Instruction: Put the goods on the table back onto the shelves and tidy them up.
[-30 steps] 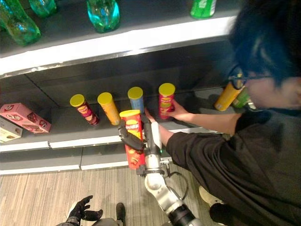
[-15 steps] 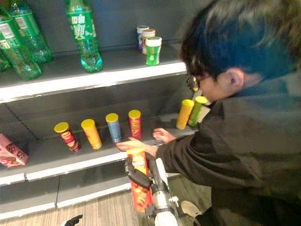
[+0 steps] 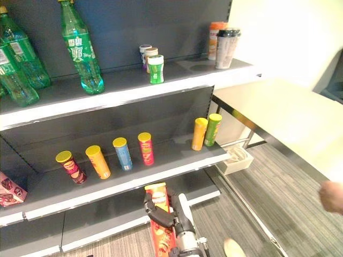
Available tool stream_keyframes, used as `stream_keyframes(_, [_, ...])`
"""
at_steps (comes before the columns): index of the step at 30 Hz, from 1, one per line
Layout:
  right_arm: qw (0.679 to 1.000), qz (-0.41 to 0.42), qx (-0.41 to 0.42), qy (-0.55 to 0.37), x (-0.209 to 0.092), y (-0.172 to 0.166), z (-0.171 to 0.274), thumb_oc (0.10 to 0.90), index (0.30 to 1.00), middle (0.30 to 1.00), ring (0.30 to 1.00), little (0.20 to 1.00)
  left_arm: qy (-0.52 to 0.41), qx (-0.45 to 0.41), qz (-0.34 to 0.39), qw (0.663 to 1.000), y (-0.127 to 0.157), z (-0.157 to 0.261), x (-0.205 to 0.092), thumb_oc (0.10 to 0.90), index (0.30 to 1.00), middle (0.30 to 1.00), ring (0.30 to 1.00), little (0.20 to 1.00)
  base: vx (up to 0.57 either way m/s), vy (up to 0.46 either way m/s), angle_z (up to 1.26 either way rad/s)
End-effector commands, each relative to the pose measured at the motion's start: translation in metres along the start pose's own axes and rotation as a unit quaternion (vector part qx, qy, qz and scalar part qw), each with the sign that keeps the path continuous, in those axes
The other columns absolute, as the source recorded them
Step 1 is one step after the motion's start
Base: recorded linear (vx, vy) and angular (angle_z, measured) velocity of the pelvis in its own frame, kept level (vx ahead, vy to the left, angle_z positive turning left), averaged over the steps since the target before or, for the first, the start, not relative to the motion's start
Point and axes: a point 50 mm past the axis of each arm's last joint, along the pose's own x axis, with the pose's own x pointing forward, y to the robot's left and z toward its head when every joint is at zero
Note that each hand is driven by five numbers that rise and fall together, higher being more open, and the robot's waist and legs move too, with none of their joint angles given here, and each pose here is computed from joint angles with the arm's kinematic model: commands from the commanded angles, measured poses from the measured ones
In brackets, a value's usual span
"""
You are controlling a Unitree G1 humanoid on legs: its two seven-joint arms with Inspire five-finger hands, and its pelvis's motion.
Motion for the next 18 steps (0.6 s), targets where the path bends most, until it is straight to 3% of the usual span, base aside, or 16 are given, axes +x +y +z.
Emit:
stream_keyframes(1, [0.98,-0.022,0.057,-0.188,0.03,-0.008,0.066,0.4,0.3,0.3,0.3,0.3,-0.032,-0.005,-0.044,0.998,-0.04,0.025,0.001,0.8,0.9,0.9,0.9,0.9,0.01,-0.144,0.01])
stream_keyframes(11, [0.978,-0.045,0.02,-0.203,0.037,-0.022,0.067,0.4,0.3,0.3,0.3,0.3,-0.046,-0.076,-0.05,0.995,-0.038,0.03,-0.001,0.8,0.9,0.9,0.9,0.9,0.05,-0.238,-0.03])
stream_keyframes(18, [0.971,-0.07,-0.013,-0.228,0.043,-0.034,0.075,0.4,0.3,0.3,0.3,0.3,-0.091,-0.121,-0.063,0.987,-0.039,0.05,-0.001,0.8,0.9,0.9,0.9,0.9,0.05,-0.081,0.06])
